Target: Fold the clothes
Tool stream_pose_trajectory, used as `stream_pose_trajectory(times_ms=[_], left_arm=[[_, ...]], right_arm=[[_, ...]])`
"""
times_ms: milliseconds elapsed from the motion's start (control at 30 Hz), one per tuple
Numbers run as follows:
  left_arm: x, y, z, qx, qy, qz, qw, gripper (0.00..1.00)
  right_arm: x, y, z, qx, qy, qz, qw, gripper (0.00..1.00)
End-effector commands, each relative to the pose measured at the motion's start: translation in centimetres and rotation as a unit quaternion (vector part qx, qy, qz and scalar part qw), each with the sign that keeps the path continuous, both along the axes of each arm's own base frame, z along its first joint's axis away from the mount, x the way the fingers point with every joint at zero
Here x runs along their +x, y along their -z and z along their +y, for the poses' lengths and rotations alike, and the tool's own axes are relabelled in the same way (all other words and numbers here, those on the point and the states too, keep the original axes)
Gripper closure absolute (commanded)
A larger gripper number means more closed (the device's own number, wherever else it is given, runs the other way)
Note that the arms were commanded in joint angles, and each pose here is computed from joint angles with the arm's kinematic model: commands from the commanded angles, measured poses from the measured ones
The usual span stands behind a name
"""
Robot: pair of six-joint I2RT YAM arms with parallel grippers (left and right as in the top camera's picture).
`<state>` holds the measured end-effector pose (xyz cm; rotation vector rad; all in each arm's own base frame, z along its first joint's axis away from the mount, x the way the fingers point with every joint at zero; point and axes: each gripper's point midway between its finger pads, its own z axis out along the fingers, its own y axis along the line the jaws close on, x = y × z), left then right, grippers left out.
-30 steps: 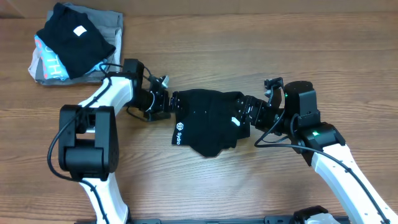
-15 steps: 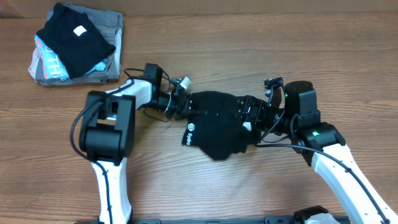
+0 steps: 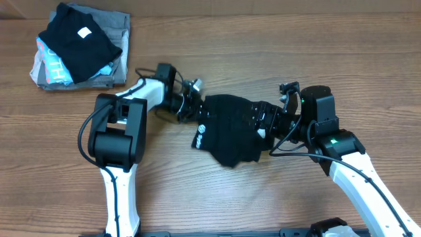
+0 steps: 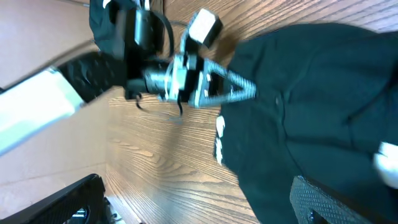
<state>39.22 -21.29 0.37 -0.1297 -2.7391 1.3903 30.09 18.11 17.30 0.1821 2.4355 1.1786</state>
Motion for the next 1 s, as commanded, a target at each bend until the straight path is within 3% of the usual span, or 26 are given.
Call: stream_pose_trajectory(times_ms=[0,167,433,733,967], left_arm=[[5.5,2.1,5.8,0.169,-0.022,-0.081,0.982,0.96],[10.9,-1.8,10.7,0.265,-0.055,-0.152,0.951,0.96],[16.1,-11.7,17.2,0.321,-0.109,-0.236,0.911,0.96],[17.9,-20.5,22.4,0.336,-0.174,-0.300,0.876,0.96],[18.1,-23.8,27.7,0.339,-0.240,-0.312,0.855,0.96]], right_arm=[[0.4,0.0,-0.4,-0.011,0.006,-0.013,1.000,0.00],[0.6,0.1,-0.6,-0.017,0.013,-0.014,1.000,0.00],[0.9,0.2,-1.0,-0.026,0.023,-0.016,0.999,0.00],[0.9,0.2,-0.9,-0.026,0.023,-0.016,0.999,0.00],[0.9,0.2,-0.9,-0.026,0.023,-0.017,0.999,0.00]])
